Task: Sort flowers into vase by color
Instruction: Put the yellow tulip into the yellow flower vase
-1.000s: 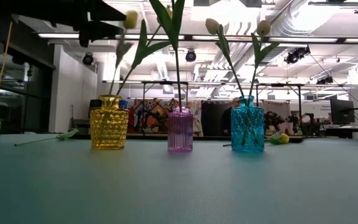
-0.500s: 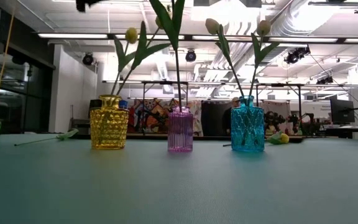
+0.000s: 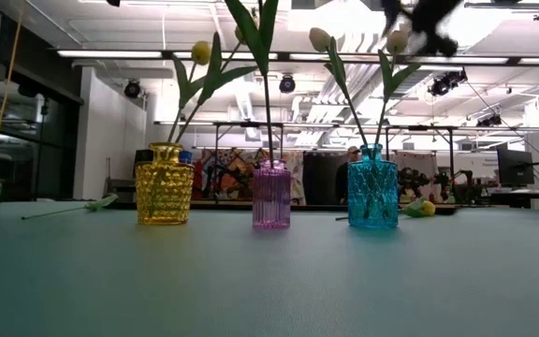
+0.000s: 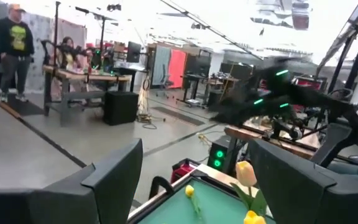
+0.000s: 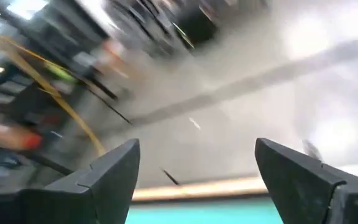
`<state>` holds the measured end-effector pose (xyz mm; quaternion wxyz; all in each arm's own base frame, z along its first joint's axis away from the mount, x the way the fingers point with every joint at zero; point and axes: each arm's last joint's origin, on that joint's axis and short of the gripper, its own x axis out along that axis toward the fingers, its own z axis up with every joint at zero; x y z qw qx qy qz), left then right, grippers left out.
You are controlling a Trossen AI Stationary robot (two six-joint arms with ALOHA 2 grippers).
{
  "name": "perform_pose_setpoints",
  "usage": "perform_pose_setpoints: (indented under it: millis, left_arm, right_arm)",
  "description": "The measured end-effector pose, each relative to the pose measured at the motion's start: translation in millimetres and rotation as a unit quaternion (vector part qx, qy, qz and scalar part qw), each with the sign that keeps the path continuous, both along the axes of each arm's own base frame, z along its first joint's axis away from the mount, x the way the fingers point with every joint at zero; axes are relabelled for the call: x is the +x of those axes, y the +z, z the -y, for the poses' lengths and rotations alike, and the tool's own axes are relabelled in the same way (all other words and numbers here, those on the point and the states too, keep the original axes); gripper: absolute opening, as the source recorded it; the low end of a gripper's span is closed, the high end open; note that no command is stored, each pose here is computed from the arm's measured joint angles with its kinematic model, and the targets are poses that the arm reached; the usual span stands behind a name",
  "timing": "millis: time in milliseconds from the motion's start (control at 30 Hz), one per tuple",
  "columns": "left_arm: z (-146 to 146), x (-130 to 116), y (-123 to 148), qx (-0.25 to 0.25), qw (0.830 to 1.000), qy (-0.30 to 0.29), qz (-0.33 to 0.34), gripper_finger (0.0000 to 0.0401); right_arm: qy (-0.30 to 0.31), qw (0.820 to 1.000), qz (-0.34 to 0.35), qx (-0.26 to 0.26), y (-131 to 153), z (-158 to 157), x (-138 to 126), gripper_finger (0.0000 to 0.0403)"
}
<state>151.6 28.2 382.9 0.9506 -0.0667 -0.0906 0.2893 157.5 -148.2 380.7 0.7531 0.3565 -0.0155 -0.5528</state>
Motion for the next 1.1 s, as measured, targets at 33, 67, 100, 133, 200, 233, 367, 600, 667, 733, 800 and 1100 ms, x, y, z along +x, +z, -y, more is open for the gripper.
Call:
perform_pose_setpoints:
  millis: [33, 67, 100, 133, 200, 233, 367, 600, 667, 733, 800, 1100]
  left_arm:
    - [0, 1, 0, -0.006, 1.0, -0.001, 0.003, 0.0285]
    - [0, 1, -1, -0.01, 1.0, -0.002, 0.005, 0.0285]
    - [0, 1, -1, -0.015, 1.0, -0.003, 0.008, 0.0285]
    - [0, 1, -1, -0.019, 1.0, -0.004, 0.01, 0.0285]
    - [0, 1, -1, -0.027, 0.999, -0.006, 0.016, 0.0285]
    - [0, 1, -1, -0.031, 0.999, -0.007, 0.019, 0.0285]
    - [1, 0, 1, -0.055, 0.997, -0.02, 0.042, 0.0285]
    - [3, 0, 2, -0.097, 0.991, -0.058, 0.072, 0.0284]
    - [3, 0, 2, -0.097, 0.991, -0.058, 0.071, 0.0284]
    - [3, 0, 2, -0.097, 0.991, -0.058, 0.072, 0.0284]
    - [3, 0, 2, -0.097, 0.991, -0.059, 0.072, 0.0284]
    - [3, -4, 2, -0.097, 0.991, -0.065, 0.068, 0.0284]
  right_arm:
    - [-0.008, 0.999, -0.014, 0.036, -11, 13, -2, 0.0307]
    - [-0.021, 0.997, -0.028, 0.07, -22, 27, -5, 0.0307]
    - [-0.033, 0.994, -0.039, 0.1, -32, 41, -8, 0.0307]
    - [-0.042, 0.99, -0.046, 0.13, -43, 53, -9, 0.0307]
    - [-0.051, 0.979, -0.058, 0.189, -66, 78, -12, 0.0307]
    - [-0.049, 0.973, -0.061, 0.216, -78, 88, -11, 0.0307]
    - [-0.04, 0.946, -0.094, 0.307, -123, 112, -1, 0.0307]
    - [-0.031, 0.895, -0.177, 0.408, -173, 108, 22, 0.0307]
    - [-0.032, 0.891, -0.18, 0.416, -178, 106, 28, 0.0307]
    - [-0.041, 0.886, -0.188, 0.422, -182, 103, 33, 0.0307]
    - [-0.065, 0.875, -0.203, 0.434, -188, 98, 35, 0.0307]
    - [-0.131, 0.859, -0.211, 0.447, -202, 93, 42, 0.0307]
